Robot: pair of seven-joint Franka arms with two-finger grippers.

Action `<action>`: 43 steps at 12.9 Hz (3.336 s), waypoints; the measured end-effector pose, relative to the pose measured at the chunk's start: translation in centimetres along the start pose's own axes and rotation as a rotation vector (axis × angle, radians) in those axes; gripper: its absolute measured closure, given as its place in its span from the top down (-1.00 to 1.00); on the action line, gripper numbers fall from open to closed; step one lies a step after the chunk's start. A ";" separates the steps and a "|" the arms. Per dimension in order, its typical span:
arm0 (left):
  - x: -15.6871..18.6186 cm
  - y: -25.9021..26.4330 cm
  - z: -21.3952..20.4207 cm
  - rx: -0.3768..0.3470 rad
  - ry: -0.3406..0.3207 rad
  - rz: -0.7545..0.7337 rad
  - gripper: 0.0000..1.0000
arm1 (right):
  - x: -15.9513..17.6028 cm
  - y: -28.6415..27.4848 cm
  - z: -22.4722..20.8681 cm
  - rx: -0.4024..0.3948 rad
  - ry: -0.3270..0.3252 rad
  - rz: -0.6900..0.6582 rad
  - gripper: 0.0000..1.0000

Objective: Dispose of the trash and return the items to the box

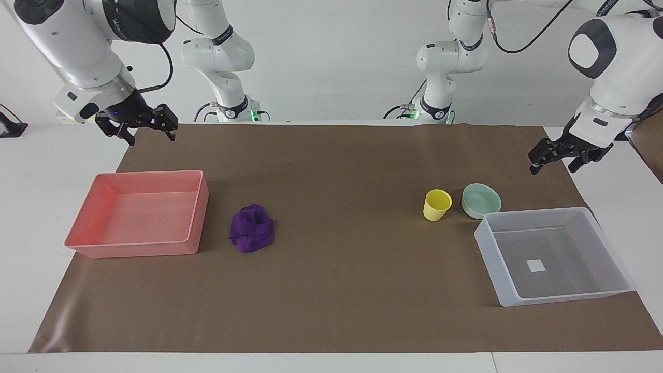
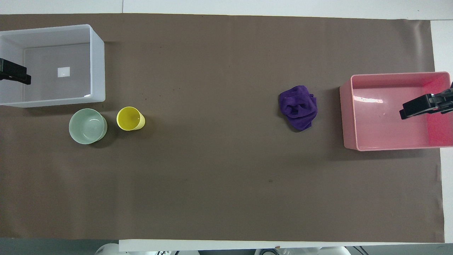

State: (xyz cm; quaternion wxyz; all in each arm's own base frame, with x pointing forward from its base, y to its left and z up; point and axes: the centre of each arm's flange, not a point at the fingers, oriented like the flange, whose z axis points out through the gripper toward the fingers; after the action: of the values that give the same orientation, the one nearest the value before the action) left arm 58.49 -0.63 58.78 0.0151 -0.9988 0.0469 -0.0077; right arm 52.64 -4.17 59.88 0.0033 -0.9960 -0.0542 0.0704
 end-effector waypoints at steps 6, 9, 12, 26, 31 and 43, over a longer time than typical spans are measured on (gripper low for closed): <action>-0.2 0.0 0.1 -0.001 -0.018 -0.001 1.00 | 0.2 0.0 0.8 -0.004 0.024 -0.002 0.96; -1.0 -0.2 2.2 -0.004 -0.026 -0.003 1.00 | 1.3 -0.5 2.2 -0.014 0.096 -0.013 0.98; -3.9 -0.2 8.6 -0.007 0.020 -0.007 1.00 | 3.7 -4.3 4.3 0.039 0.157 -0.068 0.98; -7.5 0.6 25.4 -0.009 0.096 -0.122 0.91 | 13.0 -13.7 27.8 0.036 0.164 -0.147 0.87; -7.4 0.8 26.4 -0.010 0.086 -0.139 -0.40 | 12.6 -13.7 28.5 0.057 0.144 -0.131 0.00; -2.2 -2.2 9.6 -0.075 0.028 -0.232 -0.92 | 11.7 -12.5 15.8 0.077 0.142 -0.127 -0.77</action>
State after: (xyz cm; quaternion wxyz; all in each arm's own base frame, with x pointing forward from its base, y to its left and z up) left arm 56.70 2.10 49.25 -0.0239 -0.9971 -0.0684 -0.0217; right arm 60.63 9.55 42.80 0.0500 -0.9922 -0.1138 0.0011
